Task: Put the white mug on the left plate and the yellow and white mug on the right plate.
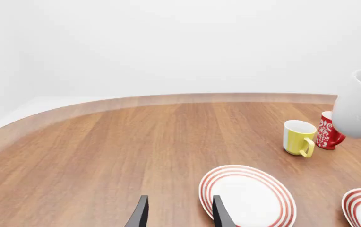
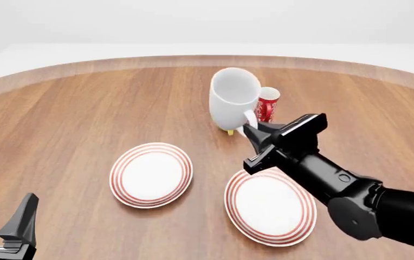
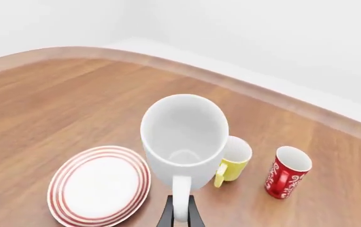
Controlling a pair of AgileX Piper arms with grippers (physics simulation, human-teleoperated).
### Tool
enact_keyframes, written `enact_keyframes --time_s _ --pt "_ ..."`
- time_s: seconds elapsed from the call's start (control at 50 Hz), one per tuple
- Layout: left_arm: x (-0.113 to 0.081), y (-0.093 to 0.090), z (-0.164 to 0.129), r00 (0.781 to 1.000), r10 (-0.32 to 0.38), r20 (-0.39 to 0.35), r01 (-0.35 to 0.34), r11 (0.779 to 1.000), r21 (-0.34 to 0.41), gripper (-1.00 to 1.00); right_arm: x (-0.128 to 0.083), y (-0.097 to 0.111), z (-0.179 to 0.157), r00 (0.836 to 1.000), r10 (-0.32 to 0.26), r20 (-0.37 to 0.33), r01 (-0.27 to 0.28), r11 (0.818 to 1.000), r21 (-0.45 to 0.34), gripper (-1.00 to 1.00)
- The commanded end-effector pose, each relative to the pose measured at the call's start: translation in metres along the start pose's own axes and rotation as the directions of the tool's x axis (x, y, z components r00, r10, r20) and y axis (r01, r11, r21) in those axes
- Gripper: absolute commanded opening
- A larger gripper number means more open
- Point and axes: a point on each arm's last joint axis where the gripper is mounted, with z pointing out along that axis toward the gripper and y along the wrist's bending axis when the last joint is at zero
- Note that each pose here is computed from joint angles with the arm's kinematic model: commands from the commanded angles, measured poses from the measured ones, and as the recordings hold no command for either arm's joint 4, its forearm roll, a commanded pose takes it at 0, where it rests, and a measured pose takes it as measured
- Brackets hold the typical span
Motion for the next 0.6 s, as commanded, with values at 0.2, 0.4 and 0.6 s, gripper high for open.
enact_keyframes --time_s 0.2,0.4,0.6 --pt "0.0 0.0 0.0 1.0 0.0 0.0 0.0 1.0 0.0 1.0 0.003 0.022 0.024 1.0 0.0 0.0 0.0 0.997 -0.073 -1.0" --pt "0.0 0.0 0.0 1.0 0.0 0.0 0.0 1.0 0.0 1.0 0.008 0.034 0.034 1.0 -0.002 -0.01 0.001 0.994 -0.107 -1.0" --pt "0.0 0.0 0.0 1.0 0.0 0.0 0.0 1.0 0.0 1.0 0.012 0.05 0.043 1.0 -0.003 -0.014 0.0 0.988 -0.155 -1.0"
